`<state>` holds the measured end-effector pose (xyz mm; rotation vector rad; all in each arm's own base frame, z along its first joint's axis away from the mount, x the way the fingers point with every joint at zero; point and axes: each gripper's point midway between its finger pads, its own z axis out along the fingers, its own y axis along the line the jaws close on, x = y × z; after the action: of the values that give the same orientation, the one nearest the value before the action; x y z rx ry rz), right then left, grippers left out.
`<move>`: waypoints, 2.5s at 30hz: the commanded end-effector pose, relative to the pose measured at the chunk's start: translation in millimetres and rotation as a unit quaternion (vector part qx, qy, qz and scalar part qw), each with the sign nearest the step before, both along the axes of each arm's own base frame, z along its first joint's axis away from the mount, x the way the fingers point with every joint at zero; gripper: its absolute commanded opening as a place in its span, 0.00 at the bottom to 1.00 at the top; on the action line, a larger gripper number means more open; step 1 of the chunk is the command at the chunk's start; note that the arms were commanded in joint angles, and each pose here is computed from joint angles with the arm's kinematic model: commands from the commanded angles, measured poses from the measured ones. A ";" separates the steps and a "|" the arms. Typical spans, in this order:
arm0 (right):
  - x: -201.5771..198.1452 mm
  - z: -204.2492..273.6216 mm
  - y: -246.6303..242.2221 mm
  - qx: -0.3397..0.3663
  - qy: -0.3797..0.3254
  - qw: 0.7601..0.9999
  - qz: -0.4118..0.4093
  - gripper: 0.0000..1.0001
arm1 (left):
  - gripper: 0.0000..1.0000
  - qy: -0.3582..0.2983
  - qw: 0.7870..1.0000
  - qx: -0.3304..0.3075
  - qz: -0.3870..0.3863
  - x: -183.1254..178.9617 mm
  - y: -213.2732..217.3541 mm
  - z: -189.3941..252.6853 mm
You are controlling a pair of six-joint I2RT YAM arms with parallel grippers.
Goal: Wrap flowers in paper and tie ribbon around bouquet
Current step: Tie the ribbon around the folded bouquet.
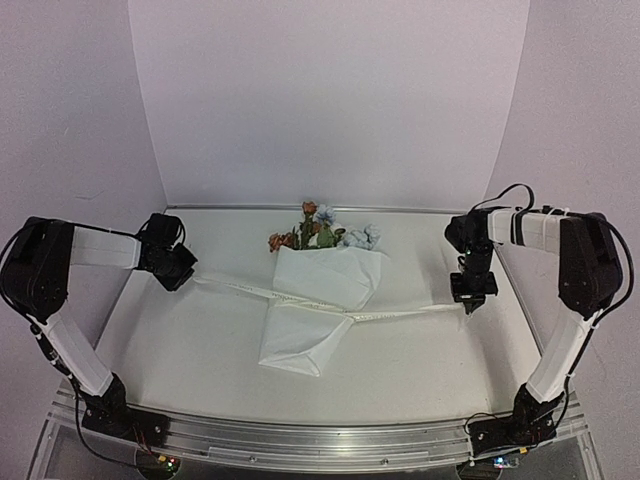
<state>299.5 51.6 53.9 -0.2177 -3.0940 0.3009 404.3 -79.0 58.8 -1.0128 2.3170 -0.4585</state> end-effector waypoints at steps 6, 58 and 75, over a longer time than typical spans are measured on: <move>17.5 16.3 -40.1 -0.051 0.000 0.998 -0.030 0.00 | 0.00 -0.019 0.999 0.029 -0.006 -1.0 21.9 11.6; -29.8 31.8 -82.4 0.086 -0.036 0.977 -0.192 0.56 | 0.57 -0.011 0.991 -0.098 0.094 -34.1 119.6 17.5; 8.6 77.5 53.4 0.145 -0.230 0.951 0.147 0.98 | 0.76 -0.007 0.961 -0.275 0.027 -62.9 -68.3 40.3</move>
<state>294.9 58.3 112.2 -0.1363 -3.4170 -0.1165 351.4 -101.7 99.4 -1.1761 2.2453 -0.9367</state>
